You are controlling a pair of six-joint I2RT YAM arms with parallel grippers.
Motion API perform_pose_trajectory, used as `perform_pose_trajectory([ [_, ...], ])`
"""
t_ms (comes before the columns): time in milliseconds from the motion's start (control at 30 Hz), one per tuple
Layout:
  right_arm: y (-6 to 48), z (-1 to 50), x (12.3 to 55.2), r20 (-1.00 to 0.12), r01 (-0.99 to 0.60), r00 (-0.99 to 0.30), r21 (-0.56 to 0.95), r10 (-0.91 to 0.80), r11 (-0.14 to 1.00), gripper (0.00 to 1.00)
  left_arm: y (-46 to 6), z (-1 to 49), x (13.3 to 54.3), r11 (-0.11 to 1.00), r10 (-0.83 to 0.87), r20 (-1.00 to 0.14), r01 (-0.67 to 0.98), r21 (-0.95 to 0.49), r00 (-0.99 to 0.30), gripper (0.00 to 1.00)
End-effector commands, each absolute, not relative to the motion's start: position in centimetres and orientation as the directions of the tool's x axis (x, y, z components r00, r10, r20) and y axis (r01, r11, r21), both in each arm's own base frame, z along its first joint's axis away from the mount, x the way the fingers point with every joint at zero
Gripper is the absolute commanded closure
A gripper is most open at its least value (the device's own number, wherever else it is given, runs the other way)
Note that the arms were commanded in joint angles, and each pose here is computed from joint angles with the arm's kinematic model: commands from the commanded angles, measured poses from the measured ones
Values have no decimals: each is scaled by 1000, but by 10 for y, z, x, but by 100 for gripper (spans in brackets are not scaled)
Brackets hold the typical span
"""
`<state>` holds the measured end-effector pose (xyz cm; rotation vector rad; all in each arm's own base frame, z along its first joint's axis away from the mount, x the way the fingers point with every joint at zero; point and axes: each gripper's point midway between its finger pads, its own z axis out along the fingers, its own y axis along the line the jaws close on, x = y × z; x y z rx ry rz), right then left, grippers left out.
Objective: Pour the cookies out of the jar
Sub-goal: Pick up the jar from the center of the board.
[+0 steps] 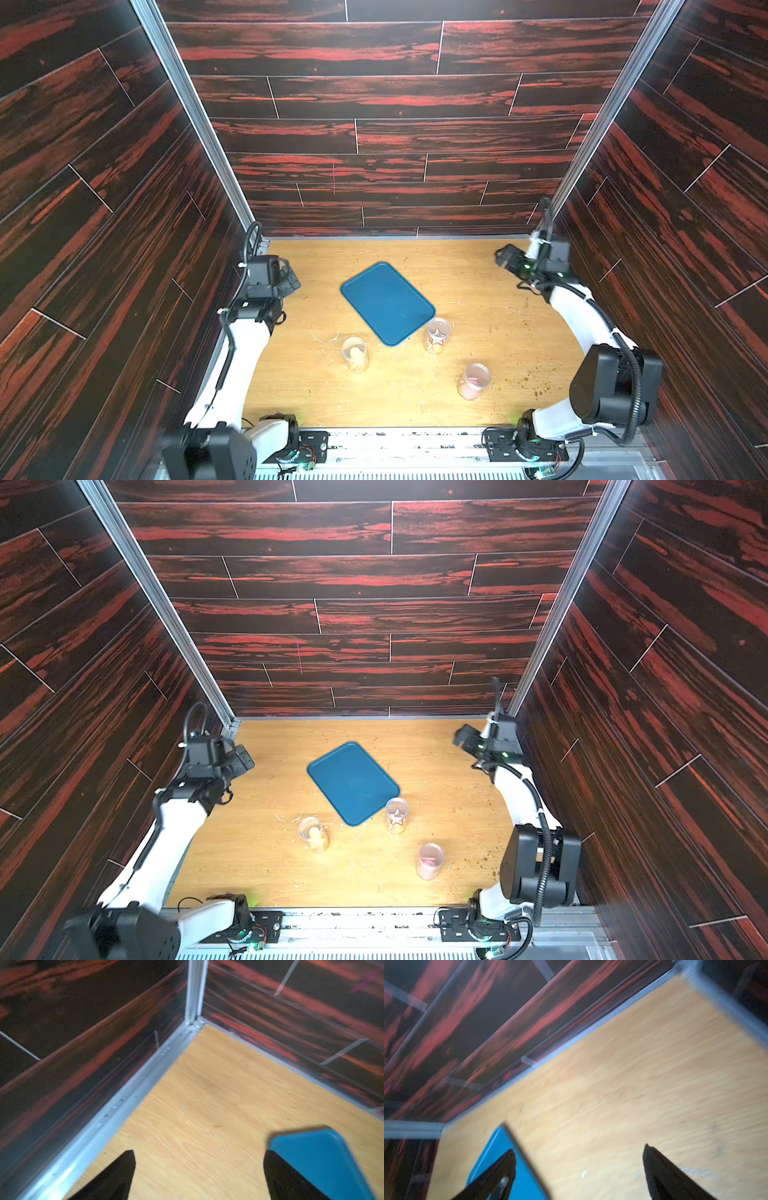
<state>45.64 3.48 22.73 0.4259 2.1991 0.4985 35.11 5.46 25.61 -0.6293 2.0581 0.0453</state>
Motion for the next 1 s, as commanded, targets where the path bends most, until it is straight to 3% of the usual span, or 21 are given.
perform_pose_trajectory([
  [0, 70, 229, 436, -577, 84, -726, 466, 375, 881, 2, 21, 266, 334, 887, -451, -771, -324, -330, -451, 0],
  [200, 130, 248, 389, -472, -18, -843, 504, 258, 864, 2, -22, 275, 307, 912, -403, -762, -147, -384, -508, 0],
  [433, 181, 258, 331, -407, -115, -910, 426, 77, 897, 2, -52, 275, 276, 857, -460, -718, -47, -514, -523, 0],
  [567, 189, 251, 306, -366, -115, -930, 390, 39, 913, 2, -52, 270, 261, 845, -480, -681, -82, -529, -554, 0],
  [867, 189, 209, 269, -249, -120, -968, 306, -42, 944, 2, -86, 267, 249, 803, -430, -610, 25, -595, -666, 0],
  [967, 191, 200, 262, -240, -142, -968, 287, -72, 947, 2, -88, 270, 246, 824, -391, -632, 52, -564, -669, 0],
])
